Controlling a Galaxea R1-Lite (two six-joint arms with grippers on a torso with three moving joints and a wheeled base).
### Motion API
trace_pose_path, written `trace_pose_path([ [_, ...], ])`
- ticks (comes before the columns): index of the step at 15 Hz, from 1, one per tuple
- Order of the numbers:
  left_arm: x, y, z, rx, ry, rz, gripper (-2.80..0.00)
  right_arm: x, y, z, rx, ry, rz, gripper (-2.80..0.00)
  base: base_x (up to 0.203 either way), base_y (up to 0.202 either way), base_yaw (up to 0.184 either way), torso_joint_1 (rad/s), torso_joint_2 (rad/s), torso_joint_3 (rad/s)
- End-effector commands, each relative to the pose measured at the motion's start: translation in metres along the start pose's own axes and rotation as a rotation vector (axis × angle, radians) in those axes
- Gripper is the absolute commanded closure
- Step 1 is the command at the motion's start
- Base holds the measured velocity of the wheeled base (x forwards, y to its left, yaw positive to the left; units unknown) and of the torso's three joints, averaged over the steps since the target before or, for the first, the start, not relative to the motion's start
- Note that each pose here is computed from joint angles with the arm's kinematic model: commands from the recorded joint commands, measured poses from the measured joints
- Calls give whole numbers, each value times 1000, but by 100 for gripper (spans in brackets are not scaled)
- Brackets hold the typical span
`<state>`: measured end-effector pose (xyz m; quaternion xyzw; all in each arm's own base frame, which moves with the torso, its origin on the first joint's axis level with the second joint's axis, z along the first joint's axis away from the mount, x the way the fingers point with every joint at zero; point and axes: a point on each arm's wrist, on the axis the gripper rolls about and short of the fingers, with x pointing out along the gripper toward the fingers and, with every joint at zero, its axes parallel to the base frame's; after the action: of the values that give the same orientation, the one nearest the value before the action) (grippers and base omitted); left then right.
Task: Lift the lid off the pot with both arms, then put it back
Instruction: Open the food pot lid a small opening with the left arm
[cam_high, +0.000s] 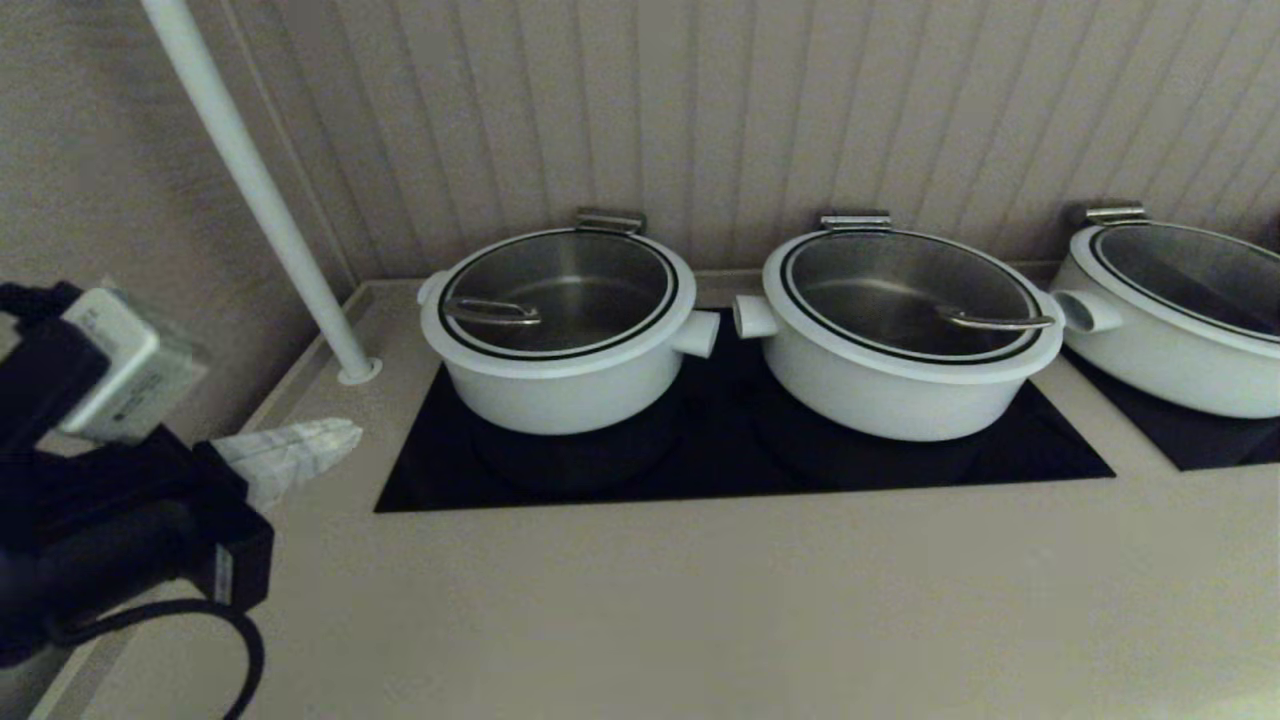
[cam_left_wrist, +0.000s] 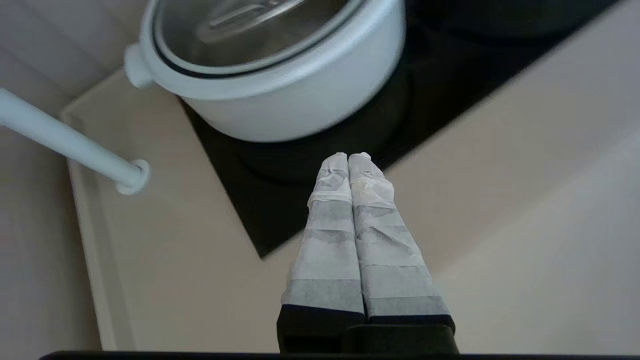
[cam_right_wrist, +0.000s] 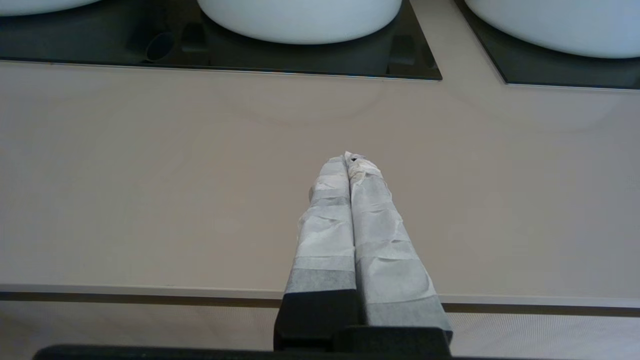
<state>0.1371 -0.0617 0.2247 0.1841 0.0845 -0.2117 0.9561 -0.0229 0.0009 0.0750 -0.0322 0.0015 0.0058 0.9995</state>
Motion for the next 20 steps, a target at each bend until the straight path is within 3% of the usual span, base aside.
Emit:
trace_pose_path([
  [1,25,-1,-3,3,45,13,0,0,0,0,-1,1,1,0,0,0,0,0,0,0],
  [10,63,-4,-10,-18,148,18,0,0,0,0,-6,1,1,0,0,0,0,0,0,0],
  [18,99,-1,1,-67,159,19,0,0,0,0,-5,1,2,0,0,0,0,0,0,0],
  [20,113,-2,1,-72,124,30,0,0,0,0,-3,1,2,0,0,0,0,0,0,0],
])
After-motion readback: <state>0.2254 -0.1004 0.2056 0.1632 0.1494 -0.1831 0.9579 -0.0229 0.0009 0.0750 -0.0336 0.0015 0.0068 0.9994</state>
